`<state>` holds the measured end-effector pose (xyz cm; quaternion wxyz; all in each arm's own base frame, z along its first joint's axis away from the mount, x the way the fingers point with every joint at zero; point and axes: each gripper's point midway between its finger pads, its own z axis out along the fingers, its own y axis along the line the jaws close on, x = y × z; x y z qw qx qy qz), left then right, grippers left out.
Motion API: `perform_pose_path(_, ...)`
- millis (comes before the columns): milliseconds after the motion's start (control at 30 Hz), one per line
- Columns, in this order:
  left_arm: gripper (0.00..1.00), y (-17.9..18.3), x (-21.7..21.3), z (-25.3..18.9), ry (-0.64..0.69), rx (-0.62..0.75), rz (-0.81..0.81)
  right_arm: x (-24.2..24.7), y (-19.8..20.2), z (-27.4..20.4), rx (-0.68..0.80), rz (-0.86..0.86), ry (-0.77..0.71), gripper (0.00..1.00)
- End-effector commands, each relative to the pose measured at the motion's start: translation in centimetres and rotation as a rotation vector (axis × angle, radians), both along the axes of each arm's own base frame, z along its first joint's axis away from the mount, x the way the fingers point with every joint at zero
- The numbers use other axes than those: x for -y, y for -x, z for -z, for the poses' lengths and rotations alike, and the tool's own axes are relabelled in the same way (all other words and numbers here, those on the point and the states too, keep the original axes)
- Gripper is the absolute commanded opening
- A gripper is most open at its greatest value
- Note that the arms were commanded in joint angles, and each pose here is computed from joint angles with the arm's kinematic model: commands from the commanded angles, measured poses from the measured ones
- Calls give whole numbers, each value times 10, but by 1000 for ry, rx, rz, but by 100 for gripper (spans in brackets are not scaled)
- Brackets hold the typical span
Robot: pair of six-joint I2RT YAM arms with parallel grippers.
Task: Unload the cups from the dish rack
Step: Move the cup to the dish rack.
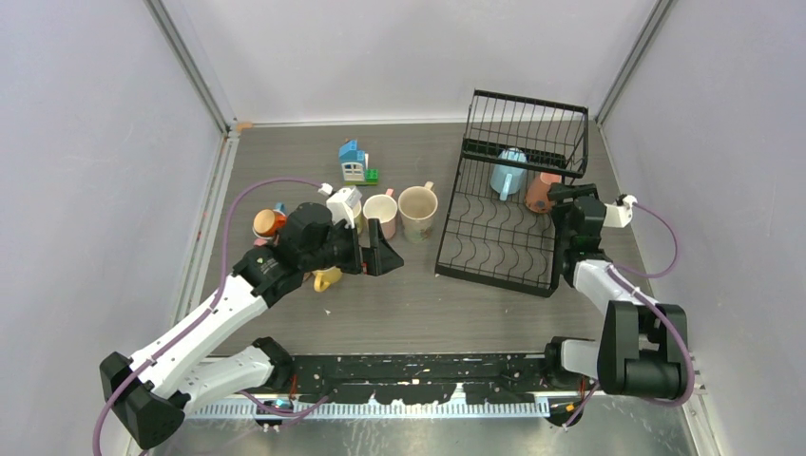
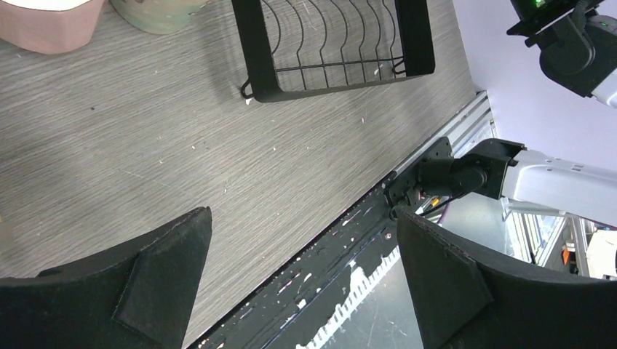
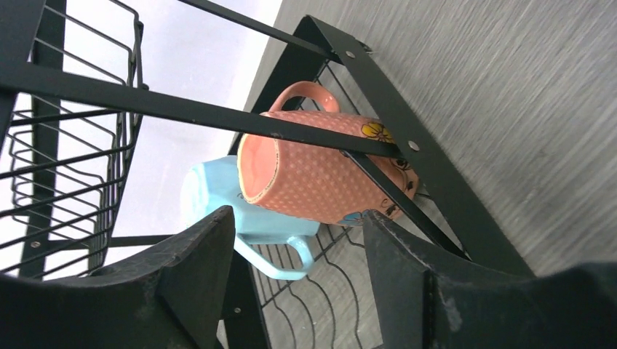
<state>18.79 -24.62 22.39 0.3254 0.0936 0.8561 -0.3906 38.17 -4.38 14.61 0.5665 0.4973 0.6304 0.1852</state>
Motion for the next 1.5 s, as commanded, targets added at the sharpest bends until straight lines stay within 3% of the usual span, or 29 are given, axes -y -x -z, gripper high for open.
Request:
perform_pose_path(0,100,-2,7,-8,31,35,23,-2,-18,-28,152,10,-142,72)
perform_pose_path(433,100,-4,9,-6,28,39,32,5,-35,-33,172,78,-264,79)
perform_pose_path(1467,100,-3,8,-6,27,40,31,8,-37,12,-91,163,-341,80)
